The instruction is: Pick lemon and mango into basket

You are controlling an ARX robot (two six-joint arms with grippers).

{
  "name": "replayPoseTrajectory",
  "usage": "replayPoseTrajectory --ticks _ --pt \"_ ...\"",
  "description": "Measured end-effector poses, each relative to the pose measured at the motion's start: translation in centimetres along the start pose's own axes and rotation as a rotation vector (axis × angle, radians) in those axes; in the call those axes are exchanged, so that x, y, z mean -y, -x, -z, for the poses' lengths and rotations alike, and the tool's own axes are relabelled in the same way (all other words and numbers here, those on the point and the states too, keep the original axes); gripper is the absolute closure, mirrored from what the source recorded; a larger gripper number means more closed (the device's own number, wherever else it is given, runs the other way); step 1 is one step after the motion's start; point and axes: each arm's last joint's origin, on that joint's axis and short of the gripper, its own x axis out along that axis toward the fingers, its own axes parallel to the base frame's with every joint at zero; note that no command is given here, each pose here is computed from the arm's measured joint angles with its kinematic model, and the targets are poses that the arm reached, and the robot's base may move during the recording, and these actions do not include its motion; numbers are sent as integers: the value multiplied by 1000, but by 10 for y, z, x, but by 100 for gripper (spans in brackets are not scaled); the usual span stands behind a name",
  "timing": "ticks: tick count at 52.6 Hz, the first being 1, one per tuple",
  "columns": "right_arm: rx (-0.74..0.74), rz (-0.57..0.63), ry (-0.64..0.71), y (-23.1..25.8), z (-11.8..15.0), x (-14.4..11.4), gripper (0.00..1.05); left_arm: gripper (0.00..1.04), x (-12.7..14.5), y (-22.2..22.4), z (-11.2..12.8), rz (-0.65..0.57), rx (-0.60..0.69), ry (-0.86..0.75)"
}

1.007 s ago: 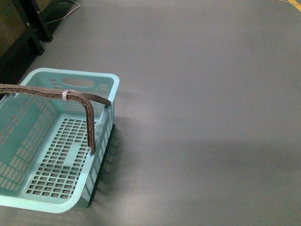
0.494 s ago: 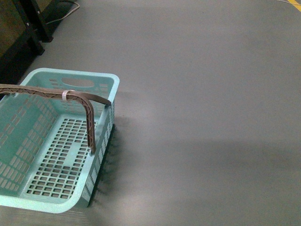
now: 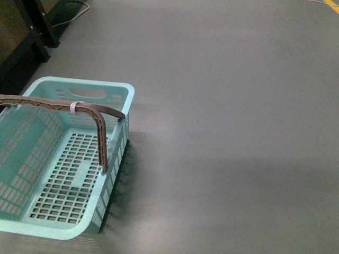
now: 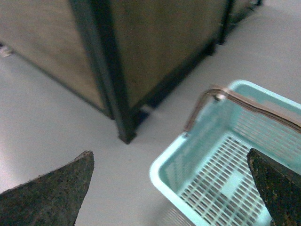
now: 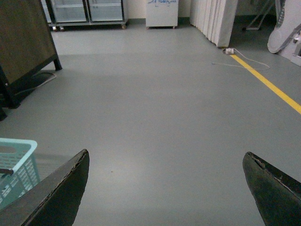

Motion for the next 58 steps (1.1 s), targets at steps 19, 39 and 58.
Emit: replayPoseTrajectory --ticks 19,39,58 --pt "0 -1 0 0 0 0 9 7 7 -54 -17 103 -231 425" --pt "0 -1 0 0 0 0 9 7 58 -144 20 217 -507 704" --pt "0 -1 0 0 0 0 9 7 119 -210 36 177 -575 862"
